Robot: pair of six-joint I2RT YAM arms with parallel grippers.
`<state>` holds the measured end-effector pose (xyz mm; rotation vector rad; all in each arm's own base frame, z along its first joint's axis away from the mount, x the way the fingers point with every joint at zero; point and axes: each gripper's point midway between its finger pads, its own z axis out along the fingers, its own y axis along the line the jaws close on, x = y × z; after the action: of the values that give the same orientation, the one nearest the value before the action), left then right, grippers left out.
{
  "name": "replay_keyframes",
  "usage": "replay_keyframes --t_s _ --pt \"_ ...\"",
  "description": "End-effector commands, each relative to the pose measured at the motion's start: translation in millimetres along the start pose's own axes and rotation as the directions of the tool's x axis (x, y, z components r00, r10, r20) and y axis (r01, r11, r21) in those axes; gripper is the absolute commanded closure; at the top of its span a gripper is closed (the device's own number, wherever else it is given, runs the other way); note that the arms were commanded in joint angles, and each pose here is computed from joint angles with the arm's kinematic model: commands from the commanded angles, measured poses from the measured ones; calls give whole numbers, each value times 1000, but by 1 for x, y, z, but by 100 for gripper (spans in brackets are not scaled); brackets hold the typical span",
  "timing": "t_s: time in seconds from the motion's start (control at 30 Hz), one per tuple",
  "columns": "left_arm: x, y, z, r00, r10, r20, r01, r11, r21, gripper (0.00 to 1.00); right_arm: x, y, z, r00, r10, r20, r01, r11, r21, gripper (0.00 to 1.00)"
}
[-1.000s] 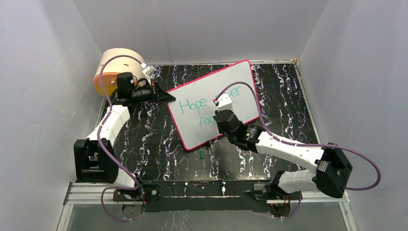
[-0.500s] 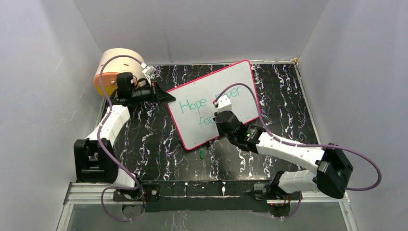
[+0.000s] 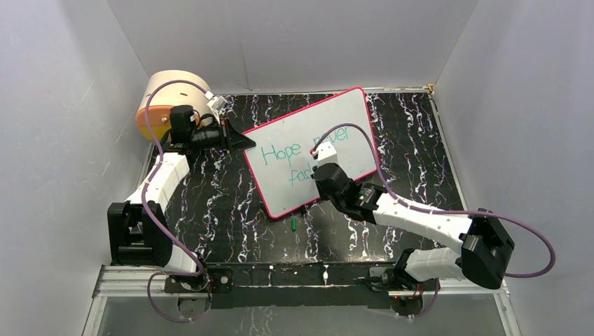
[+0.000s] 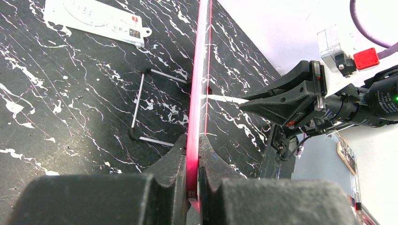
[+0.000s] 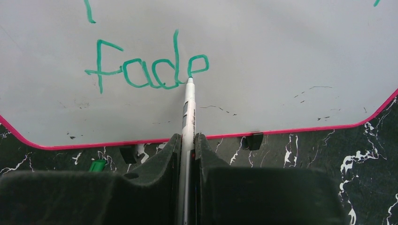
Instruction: Write a sentence on the whiteboard
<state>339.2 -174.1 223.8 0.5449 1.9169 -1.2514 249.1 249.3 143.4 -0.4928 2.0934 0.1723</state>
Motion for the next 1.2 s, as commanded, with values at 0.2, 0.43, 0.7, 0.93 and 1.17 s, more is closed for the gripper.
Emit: replay_keyframes --t_s 0.2,0.43,0.7,0.93,1.17 --pt "43 39 12 994 -40 -98 24 987 -160 100 4 -13 0 1000 5 -1 -4 998 65 100" --pt "43 39 12 994 -40 -98 24 987 -159 100 -5 -16 0 999 31 41 -34 996 82 100" --pt "42 39 12 995 -38 -97 22 987 -161 100 -25 -18 -8 992 58 113 -66 995 71 100" --pt "42 39 12 994 -37 -98 21 987 -161 100 -35 -25 -12 984 83 157 -95 993 72 100" --pt "43 39 12 994 -39 -100 23 987 -161 100 -37 -26 -6 983 90 159 -102 992 71 100"
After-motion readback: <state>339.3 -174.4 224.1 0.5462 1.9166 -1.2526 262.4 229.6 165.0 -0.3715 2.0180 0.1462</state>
